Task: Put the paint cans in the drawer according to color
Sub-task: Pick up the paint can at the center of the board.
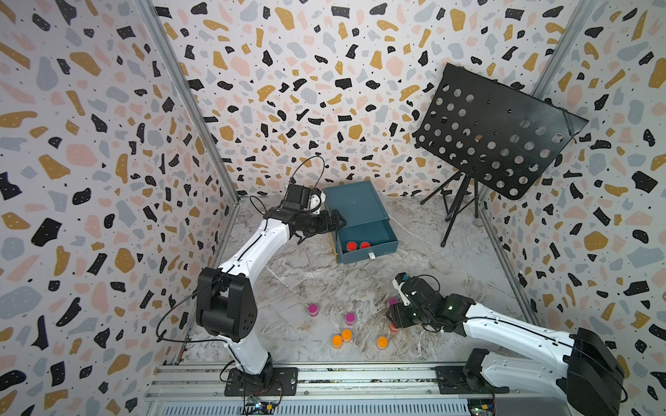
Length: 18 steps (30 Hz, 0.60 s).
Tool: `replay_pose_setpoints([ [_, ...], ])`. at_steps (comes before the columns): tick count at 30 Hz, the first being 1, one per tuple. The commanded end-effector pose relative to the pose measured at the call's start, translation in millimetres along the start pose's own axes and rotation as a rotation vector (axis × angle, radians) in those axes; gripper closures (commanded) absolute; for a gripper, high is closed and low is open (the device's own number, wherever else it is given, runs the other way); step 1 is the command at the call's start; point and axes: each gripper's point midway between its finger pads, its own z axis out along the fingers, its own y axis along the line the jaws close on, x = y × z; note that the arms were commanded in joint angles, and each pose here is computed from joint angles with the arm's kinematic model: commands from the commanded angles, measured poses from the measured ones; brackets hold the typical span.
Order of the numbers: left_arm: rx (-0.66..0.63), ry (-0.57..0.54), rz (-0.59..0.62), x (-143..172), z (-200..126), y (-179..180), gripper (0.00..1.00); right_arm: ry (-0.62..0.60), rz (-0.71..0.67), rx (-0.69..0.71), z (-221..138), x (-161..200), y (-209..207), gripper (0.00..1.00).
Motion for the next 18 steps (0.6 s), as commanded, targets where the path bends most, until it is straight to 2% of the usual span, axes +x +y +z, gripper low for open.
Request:
replay_pose_setpoints([
  [1,-0.078,0.113,-0.034,29.4,11.8,21.8,0.0,0.0,0.026,0.018,-0.6,3.5,-1.7,0.36],
  [18,-0.078,0.11,-0.032,29.2,9.7,20.6,0.0,0.07,0.039,0.041,14.0,23.1,-4.9,0.37],
])
